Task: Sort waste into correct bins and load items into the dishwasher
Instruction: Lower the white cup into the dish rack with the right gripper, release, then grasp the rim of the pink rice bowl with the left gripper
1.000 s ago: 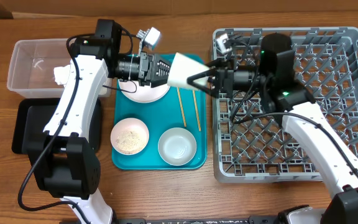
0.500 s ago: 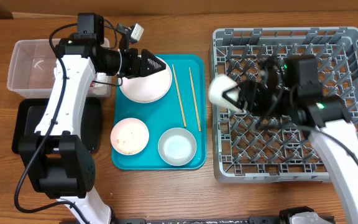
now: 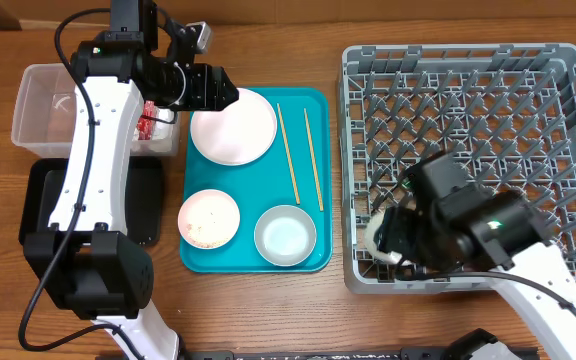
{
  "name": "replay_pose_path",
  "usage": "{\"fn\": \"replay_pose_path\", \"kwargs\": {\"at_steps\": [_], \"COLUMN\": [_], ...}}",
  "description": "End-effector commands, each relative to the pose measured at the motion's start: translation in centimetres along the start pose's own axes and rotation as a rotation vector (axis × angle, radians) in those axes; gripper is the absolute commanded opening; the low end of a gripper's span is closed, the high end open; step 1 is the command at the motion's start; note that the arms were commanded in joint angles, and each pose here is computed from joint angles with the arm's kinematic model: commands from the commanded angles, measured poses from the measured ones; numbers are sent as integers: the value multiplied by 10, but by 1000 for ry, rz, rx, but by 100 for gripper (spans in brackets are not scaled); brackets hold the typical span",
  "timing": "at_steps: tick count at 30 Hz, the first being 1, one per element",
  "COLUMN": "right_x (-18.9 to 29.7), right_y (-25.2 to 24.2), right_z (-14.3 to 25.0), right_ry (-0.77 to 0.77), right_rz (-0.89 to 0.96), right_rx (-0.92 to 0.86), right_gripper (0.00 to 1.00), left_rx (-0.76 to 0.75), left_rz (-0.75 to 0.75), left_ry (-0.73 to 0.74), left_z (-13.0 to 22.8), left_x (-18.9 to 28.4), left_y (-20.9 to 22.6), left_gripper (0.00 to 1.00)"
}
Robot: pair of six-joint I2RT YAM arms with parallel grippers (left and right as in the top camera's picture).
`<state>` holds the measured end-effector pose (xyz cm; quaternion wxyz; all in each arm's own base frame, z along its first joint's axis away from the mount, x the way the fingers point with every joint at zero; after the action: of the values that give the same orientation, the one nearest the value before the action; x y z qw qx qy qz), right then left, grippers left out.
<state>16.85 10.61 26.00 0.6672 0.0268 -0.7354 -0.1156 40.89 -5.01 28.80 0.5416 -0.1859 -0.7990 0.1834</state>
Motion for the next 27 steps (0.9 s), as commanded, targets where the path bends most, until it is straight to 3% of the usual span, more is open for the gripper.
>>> {"fn": "replay_pose_path", "kwargs": {"at_steps": [1,5,12,15,19,27], "right_x": [-7,-25,-59,-59,-42,10], "right_y": [3,6,13,21,31,66], "right_z": [-4,-12,-24,-33,-44,-78], "right_ry": [-23,36,136,103,48,-184], "right_rz": [96,159,238,167,119,-52], "right_rx": [-69,-67,-68,-42,-8,126], "right_gripper": [60,62,77,84,86,88], "left_rx": [-37,-49,-63,-65,-69,-85], "left_rz": [-80,-95,-135,-136,-135,-135], "left_ry": [-20,-13,4,-1,-9,-3], "left_z": [-1,1,4,3,1,14], "left_x": [5,3,2,3,14,87], "left_y": [-7,-10,-8,-9,-15,-54], "left_gripper": [65,66,66,66,65,57]}}
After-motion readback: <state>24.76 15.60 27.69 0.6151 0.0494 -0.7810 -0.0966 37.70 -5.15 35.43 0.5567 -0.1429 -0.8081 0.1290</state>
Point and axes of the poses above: each gripper's point midway between its finger pads, its own x axis back along the fingers, its own y axis along the line the jaws close on, z = x × y, the point moved 9 cm from there along x, back along the fingers, and after that the axes turned 9 degrees about x, right-handed, at the moved point
